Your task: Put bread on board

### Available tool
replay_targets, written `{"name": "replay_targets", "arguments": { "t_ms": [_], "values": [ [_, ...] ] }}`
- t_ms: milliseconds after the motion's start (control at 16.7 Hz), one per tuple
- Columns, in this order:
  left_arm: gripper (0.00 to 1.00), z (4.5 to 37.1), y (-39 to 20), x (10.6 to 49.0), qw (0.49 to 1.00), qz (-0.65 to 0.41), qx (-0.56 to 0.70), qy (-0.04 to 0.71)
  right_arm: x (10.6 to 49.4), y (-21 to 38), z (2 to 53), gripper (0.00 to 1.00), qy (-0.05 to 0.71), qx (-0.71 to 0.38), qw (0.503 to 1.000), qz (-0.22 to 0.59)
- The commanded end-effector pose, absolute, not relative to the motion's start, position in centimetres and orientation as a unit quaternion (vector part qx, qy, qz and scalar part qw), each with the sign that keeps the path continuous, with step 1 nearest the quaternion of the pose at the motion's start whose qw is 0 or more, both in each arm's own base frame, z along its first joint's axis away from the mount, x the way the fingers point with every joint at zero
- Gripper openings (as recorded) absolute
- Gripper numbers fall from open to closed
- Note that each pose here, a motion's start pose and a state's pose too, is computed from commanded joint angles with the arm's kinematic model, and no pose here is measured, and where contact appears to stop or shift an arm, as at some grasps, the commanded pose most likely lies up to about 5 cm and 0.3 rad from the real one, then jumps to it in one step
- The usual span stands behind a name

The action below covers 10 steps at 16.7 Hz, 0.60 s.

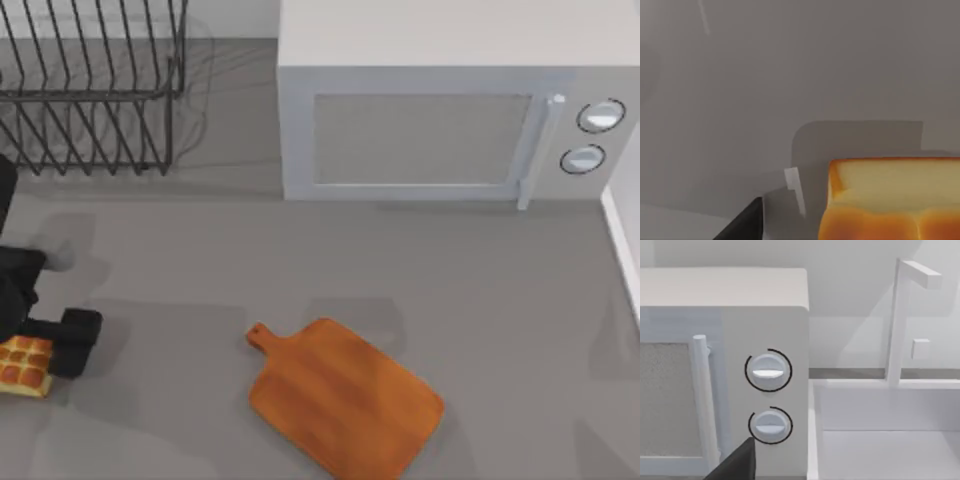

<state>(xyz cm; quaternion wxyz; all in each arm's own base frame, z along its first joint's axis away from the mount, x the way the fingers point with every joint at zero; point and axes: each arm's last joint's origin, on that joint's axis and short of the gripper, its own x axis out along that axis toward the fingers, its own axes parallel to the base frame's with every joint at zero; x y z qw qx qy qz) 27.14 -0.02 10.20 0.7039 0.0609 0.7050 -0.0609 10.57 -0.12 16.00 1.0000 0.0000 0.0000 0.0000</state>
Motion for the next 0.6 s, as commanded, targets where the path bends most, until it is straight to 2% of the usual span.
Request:
{"name": "replay_targets", "arguments": {
  "t_ms": [360, 600],
  "values": [
    [0.00, 10.2, 0.0, 27.1, 0.704, -0.061, 0.061, 0.705, 10.6, -0.1, 16.0, 1.00, 0.000, 0.000, 1.000, 0.000],
    [0.00, 12.3, -0.1, 27.7, 0.715, -0.062, 0.061, 0.694, 10.6, -0.1, 16.0, 1.00, 0.000, 0.000, 1.000, 0.000]
  ]
}}
